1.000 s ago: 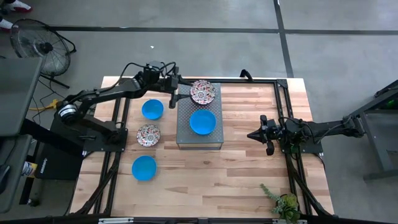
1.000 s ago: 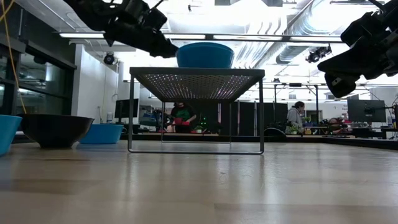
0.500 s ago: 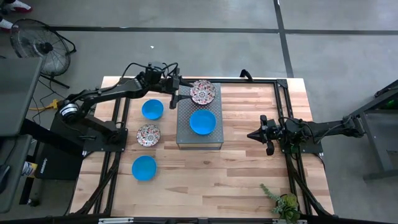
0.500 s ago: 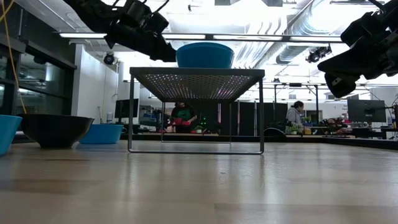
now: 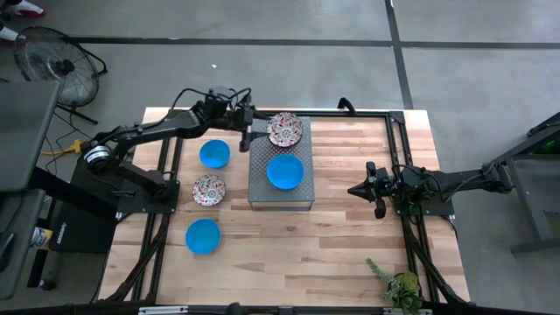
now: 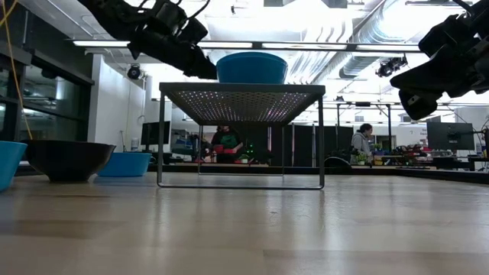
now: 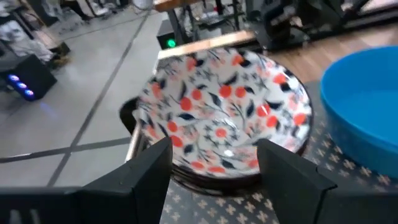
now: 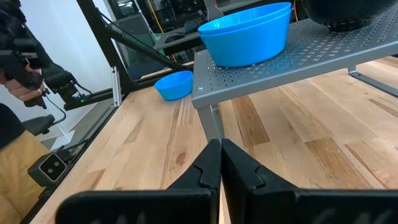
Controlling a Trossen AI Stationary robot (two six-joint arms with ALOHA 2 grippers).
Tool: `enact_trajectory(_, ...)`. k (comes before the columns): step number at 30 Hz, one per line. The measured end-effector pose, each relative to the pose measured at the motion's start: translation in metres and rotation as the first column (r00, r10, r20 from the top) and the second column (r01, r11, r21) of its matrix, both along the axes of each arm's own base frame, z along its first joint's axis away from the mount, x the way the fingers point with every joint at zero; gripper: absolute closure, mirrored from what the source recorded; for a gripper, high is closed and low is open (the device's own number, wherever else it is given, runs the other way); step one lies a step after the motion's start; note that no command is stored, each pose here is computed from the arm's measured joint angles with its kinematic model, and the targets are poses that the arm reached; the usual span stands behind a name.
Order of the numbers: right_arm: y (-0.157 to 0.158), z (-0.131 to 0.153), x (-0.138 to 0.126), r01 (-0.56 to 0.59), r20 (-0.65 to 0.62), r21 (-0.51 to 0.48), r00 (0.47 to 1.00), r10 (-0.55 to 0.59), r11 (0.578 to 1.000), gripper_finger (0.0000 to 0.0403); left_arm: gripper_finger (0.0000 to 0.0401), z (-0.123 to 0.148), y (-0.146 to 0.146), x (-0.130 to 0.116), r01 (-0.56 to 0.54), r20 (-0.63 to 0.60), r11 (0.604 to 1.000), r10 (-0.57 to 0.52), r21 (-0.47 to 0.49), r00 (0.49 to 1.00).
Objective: Pick & Place Mini bowls
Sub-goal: Stack the white patterned bowl on the white patterned bowls on the shelf, then stack the blue bowl on the blue bowls on the shelf
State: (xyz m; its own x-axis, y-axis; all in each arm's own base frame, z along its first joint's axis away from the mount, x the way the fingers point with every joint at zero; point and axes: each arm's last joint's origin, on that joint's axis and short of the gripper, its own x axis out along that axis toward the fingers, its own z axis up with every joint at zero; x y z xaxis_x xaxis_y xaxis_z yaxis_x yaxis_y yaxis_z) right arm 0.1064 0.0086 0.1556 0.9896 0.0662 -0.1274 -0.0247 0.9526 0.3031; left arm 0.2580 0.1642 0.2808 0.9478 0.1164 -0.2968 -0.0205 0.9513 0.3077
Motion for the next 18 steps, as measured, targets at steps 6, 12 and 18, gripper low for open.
enact_trajectory(6,0.000,0.000,0.000,0.000,0.000,0.000,1.000,0.000,1.000,0.0402,0.0171,0.016,0.011,-0.005,-0.009,0.060,0.999,0.012,-0.044,0.998)
enact_trajectory(12,0.000,0.000,0.000,0.000,0.000,0.000,1.000,0.000,1.000,0.0402,0.0171,0.013,0.015,-0.013,0.026,0.029,0.976,-0.020,-0.215,0.999)
enact_trajectory(18,0.000,0.000,0.000,0.000,0.000,0.000,1.000,0.000,1.000,0.0402,0.0171,0.030,-0.011,-0.038,-0.027,-0.061,0.970,0.013,-0.240,0.998)
